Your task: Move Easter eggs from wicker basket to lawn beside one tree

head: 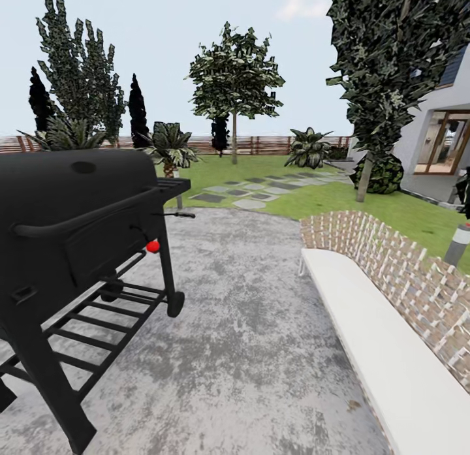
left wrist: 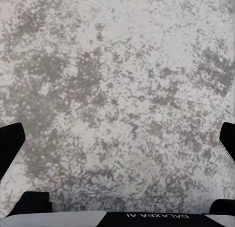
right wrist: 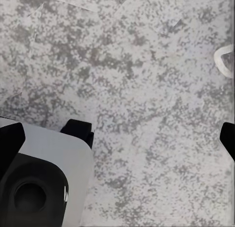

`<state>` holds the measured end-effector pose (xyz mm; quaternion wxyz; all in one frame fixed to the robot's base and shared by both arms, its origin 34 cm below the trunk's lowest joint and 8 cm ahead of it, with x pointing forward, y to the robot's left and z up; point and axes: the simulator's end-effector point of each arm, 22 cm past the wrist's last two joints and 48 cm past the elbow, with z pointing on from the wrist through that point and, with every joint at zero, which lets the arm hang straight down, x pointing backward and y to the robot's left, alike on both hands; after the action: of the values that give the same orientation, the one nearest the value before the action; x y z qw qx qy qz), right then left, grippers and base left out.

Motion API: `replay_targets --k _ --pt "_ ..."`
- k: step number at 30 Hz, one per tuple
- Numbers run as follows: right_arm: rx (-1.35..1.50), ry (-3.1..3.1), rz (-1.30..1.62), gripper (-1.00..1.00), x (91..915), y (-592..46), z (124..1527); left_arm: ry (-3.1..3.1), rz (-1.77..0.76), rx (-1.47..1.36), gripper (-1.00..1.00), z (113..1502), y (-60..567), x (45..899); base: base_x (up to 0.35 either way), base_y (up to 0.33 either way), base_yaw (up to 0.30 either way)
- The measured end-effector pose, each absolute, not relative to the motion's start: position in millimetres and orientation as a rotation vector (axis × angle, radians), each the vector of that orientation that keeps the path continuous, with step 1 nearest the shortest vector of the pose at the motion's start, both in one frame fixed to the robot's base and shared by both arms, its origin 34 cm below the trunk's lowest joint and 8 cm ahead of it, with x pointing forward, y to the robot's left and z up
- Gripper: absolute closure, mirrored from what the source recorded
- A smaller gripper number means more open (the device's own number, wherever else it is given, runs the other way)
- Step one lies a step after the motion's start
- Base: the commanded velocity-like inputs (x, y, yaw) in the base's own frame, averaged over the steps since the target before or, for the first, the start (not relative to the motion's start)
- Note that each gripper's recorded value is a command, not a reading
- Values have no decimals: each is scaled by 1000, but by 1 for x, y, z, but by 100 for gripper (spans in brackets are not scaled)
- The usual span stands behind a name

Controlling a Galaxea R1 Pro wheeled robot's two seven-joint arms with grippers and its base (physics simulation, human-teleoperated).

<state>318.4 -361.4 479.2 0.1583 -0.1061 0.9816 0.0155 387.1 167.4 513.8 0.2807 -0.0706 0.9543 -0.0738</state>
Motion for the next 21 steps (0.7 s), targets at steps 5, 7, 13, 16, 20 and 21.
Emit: replay_targets --k 5,7,13,16,20,21 --pt "-303 2807 44 -100 318 -361 479 2558 -198 -189 -100 514 167 387 341 -18 0" --pt "-303 2807 44 -100 318 -361 479 2558 -198 -189 -100 514 167 387 338 -71 0" --pt "-303 2807 44 -100 318 -361 479 2558 -198 -189 -100 514 167 387 333 -105 0" --pt "-303 2807 44 -100 318 -361 479 2558 -198 -189 -100 514 167 387 331 -118 0" --pt "-303 2807 45 -100 318 -361 479 2558 -198 -189 -100 514 167 387 330 -119 0" --pt "-303 2807 45 -100 318 -361 479 2558 -198 -189 -100 514 167 387 265 -98 0"
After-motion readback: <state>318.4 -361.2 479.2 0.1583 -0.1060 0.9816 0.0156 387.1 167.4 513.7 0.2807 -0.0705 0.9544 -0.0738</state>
